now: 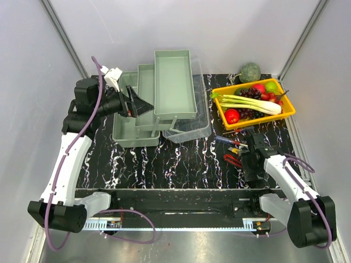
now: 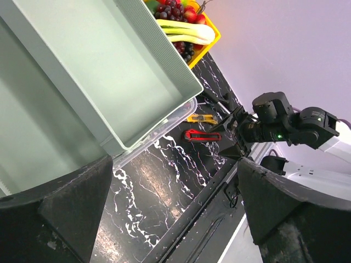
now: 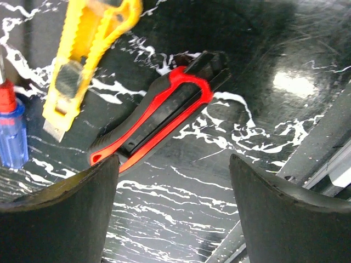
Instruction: Pack the tool kit
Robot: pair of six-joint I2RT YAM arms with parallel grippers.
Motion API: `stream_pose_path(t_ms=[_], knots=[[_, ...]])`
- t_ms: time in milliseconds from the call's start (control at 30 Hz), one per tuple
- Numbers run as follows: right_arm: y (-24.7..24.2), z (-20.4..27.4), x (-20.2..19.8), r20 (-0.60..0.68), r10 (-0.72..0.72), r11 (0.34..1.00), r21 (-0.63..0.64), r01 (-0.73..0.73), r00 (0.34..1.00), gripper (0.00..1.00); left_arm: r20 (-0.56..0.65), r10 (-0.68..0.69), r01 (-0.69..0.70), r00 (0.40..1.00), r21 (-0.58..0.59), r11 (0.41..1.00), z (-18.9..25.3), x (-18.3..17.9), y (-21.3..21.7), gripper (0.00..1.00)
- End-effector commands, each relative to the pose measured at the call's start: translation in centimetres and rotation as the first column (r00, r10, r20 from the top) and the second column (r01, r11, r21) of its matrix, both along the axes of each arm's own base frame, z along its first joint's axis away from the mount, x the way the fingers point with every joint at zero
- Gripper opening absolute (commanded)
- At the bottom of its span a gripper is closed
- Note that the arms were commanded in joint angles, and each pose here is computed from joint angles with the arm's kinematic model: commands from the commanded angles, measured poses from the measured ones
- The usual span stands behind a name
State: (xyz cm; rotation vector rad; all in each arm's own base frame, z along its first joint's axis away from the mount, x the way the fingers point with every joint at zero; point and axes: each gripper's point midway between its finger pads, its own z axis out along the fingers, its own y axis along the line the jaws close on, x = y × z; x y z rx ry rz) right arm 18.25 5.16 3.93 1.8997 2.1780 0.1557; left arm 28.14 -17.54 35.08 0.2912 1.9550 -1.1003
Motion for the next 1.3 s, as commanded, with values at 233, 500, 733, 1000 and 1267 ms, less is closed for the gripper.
stream_pose_path(t_ms=[233, 500, 733, 1000, 1267], knots=[[-3.3, -0.5, 1.0, 0.001, -0.209, 0.975, -0.077, 0.209, 0.978, 0.85, 0.082, 0.032, -0.032, 0.996, -0.001, 1.000, 2.4, -0.1, 0.3, 0.99], [-3.3, -2.1, 0.1, -0.119, -0.246, 0.969, -0.065, 0.240, 0.962, 0.83, 0.077, 0.064, -0.064, 0.995, -0.003, 0.998, 2.6, 0.5, 0.6, 0.99], [-3.1, -3.3, 0.1, -0.219, -0.238, 0.971, -0.068, 0.228, 0.946, 0.62, 0.112, 0.081, -0.080, 0.990, -0.017, 0.997, 4.4, 0.7, 0.6, 0.99], [-3.7, -2.7, 1.6, -0.214, -0.174, 0.983, -0.100, 0.156, 0.961, 0.18, 0.119, 0.066, -0.062, 0.991, -0.033, 0.998, 5.2, 0.6, 0.4, 0.99], [-4.7, 1.4, 3.8, -0.072, -0.010, 0.987, -0.162, -0.002, 0.997, 0.00, 0.170, -0.083, 0.088, 0.982, -0.026, 0.996, 5.7, -2.0, -2.8, 0.99]])
